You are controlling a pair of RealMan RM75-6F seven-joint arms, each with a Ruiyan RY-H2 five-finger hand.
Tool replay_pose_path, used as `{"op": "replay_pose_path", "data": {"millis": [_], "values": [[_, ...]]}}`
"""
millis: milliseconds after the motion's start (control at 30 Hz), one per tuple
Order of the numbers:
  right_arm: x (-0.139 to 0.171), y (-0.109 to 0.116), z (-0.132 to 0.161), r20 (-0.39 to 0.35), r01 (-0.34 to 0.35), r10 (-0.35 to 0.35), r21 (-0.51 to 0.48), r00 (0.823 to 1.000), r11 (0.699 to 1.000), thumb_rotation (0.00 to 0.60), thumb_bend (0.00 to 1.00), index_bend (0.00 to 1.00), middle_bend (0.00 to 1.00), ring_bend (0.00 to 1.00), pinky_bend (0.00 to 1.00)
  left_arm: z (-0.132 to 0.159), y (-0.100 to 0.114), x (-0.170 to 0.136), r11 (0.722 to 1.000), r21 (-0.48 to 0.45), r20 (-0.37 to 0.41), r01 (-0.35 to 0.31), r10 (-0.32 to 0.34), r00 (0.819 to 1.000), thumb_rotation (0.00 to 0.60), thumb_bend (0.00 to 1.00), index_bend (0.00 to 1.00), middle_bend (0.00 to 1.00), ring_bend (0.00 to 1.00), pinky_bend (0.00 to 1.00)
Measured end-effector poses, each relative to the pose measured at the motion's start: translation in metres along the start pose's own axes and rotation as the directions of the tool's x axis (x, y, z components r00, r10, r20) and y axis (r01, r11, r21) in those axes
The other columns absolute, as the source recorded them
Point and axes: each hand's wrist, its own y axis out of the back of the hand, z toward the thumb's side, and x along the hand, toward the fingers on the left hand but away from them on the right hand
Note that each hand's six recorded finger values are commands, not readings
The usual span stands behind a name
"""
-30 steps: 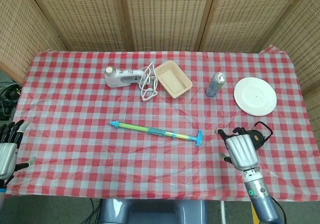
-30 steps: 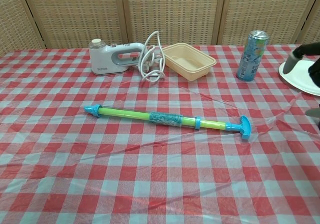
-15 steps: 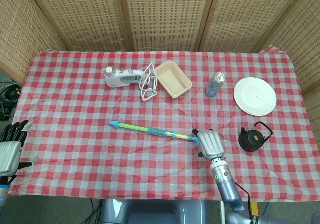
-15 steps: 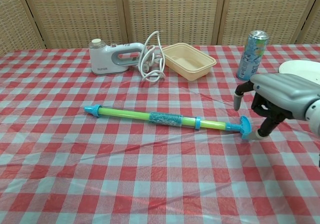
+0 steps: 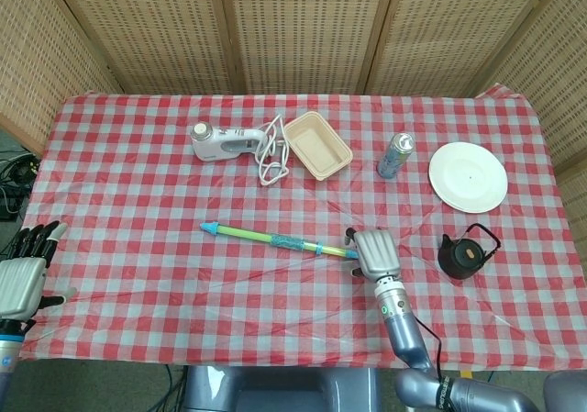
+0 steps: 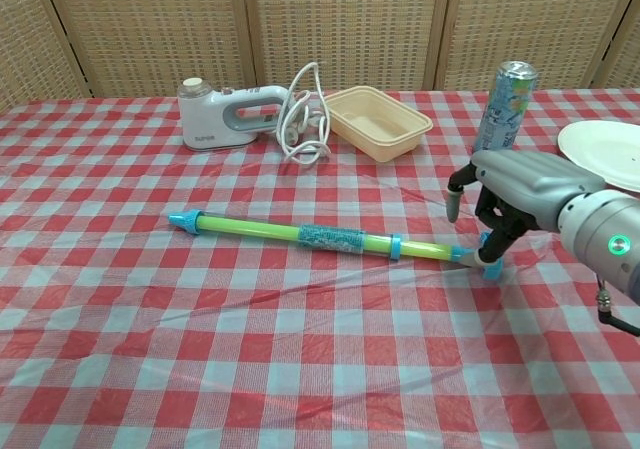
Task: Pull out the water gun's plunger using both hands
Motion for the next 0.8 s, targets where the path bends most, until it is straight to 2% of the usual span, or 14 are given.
{"op": "replay_pose_path", "data": {"millis": [267, 500, 800], "values": [[-0.015, -0.012, 0.001, 0.012, -0.035, 0.035, -0.001, 0.999, 0.999, 0.6, 0.38, 0.51, 1.0, 1.0, 0.58, -0.001, -0.002, 0.003, 1.0, 0.005, -0.009, 0.009, -0.009, 1.0, 0.6, 0.08, 0.0, 0.0, 0.0, 0.0], [-0.023, -0.022, -0.003, 0.028, -0.064, 0.064, 0.002, 0.998, 0.998, 0.6, 0.44, 0.52, 1.0, 1.0, 0.58, -0.001, -0.002, 0.003, 1.0, 0.008, -0.01, 0.01, -0.01, 1.0, 0.6, 0.08, 0.0, 0.0, 0.0, 0.0], [-0.025, -0.031, -0.006, 0.037, -0.089, 0.089, -0.003, 0.995, 0.996, 0.6, 0.47, 0.53, 1.0, 1.0, 0.58, -0.001, 0.0, 0.002, 1.0, 0.001, -0.011, 0.004, -0.004, 1.0, 0.6, 0.08, 0.0, 0.0, 0.0, 0.0]]}}
